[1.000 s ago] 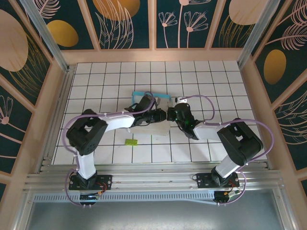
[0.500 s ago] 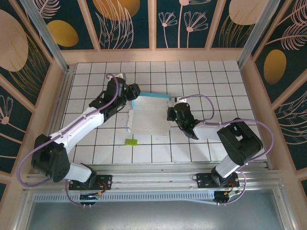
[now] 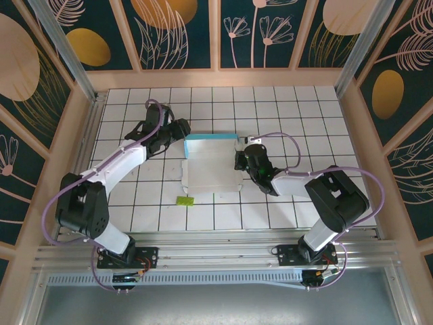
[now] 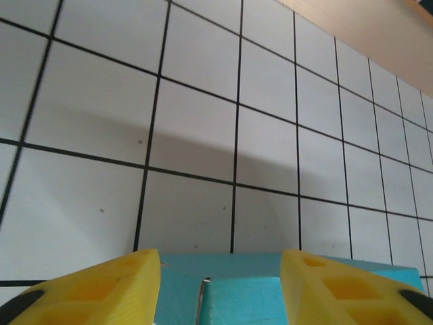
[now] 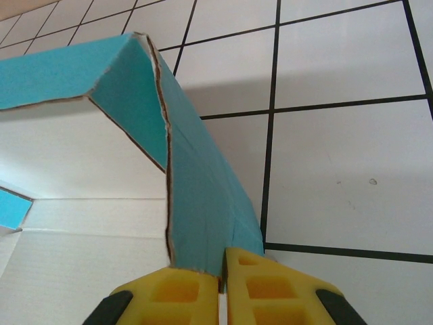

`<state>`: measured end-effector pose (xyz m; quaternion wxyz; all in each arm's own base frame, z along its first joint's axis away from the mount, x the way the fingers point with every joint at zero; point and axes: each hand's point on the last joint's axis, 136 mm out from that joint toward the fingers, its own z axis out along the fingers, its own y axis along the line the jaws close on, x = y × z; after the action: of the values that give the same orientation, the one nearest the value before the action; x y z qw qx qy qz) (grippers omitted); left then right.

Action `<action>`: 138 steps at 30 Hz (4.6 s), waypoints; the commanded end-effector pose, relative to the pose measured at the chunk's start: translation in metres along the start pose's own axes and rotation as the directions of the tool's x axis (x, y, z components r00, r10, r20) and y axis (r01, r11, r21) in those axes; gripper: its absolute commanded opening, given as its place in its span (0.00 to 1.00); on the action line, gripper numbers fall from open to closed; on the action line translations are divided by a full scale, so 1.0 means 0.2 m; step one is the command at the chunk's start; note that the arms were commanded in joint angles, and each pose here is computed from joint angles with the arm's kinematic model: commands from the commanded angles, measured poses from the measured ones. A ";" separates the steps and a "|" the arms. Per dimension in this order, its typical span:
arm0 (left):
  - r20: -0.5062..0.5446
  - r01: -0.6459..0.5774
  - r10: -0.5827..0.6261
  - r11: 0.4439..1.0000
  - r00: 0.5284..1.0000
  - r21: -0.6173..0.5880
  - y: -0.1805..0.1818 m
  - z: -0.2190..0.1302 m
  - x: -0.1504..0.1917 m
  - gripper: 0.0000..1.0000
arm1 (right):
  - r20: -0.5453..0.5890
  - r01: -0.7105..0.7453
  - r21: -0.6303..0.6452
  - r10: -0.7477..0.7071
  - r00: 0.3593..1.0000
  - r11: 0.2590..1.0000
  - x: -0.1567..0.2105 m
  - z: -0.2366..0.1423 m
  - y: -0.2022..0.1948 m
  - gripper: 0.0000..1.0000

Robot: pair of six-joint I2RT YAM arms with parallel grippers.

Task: Fold the paper box

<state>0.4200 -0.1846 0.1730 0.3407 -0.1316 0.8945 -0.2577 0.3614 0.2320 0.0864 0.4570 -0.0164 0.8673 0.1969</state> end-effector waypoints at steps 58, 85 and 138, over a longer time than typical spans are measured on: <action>-0.115 0.073 -0.064 0.995 0.991 0.074 0.05 0.12 0.20 0.26 | -0.113 0.184 -0.313 -0.230 0.967 0.932 0.00 -0.13 0.29 0.59; -0.128 0.058 -0.044 0.992 0.991 0.110 0.01 0.13 0.20 0.25 | -0.018 0.530 -0.474 -0.609 0.793 0.703 -0.18 0.09 -0.12 0.48; -0.170 0.069 -0.040 0.984 0.985 0.165 -0.05 0.13 0.22 0.24 | -0.317 0.529 0.003 -0.501 0.805 0.849 -0.07 0.44 -0.16 0.03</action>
<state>0.4098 -0.2096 0.1364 0.2806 -0.1242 0.8905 -0.3359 0.4583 0.2398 0.0749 0.3981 -0.2653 0.8761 0.0595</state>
